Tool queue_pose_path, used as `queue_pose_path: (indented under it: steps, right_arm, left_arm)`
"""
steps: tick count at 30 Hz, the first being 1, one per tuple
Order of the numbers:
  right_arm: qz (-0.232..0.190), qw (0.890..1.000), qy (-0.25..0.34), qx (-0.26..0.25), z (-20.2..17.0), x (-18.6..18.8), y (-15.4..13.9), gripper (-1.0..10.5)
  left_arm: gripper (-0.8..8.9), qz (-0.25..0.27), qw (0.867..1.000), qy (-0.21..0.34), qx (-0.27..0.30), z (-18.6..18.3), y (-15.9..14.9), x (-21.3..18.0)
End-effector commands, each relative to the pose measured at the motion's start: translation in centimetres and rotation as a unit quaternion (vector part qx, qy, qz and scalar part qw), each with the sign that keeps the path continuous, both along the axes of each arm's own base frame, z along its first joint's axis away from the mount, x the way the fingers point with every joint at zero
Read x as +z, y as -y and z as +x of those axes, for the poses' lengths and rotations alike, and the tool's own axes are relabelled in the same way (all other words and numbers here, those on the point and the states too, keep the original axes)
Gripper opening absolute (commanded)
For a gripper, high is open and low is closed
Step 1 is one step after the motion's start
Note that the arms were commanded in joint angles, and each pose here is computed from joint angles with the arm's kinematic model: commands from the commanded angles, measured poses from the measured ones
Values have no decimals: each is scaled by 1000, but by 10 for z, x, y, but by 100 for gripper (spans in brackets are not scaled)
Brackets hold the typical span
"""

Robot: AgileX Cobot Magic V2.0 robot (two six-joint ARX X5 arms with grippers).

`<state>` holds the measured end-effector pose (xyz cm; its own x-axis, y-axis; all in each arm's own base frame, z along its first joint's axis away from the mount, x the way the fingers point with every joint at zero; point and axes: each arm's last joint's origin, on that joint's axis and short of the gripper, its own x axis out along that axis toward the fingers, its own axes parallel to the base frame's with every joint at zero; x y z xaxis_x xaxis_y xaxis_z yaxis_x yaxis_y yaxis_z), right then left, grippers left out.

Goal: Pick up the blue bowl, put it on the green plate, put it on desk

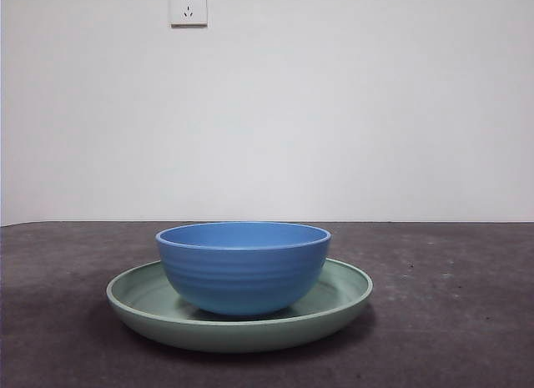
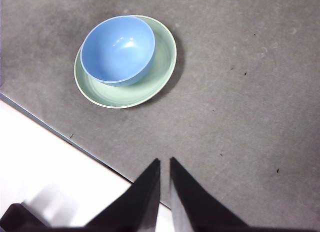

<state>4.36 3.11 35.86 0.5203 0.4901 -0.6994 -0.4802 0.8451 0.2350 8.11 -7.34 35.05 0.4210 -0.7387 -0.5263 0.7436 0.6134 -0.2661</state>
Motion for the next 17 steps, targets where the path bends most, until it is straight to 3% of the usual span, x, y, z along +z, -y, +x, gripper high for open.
queue_pose_path:
  steps: [1, 7, 10, 13, 17]
  right_arm:
    - [3, 1000, 11, 5, -1, 5, 0, 27]
    - [3, 1000, 11, 6, -1, 5, 0, 27]
    - [3, 1000, 11, 5, -1, 5, 0, 27]
    - [3, 1000, 11, 5, -1, 5, 0, 27]
    - [3, 1000, 11, 6, -1, 5, 0, 27]
  left_arm:
    - [19, -5, 1000, 7, -6, 0, 1, 3]
    - [19, -15, 1000, 21, 11, -5, -7, 5]
    - [20, -3, 996, 82, 39, -9, -20, 6]
    - [20, -12, 985, 141, 103, -11, -35, 0]
    - [20, -41, 955, 232, 179, -7, -46, -25]
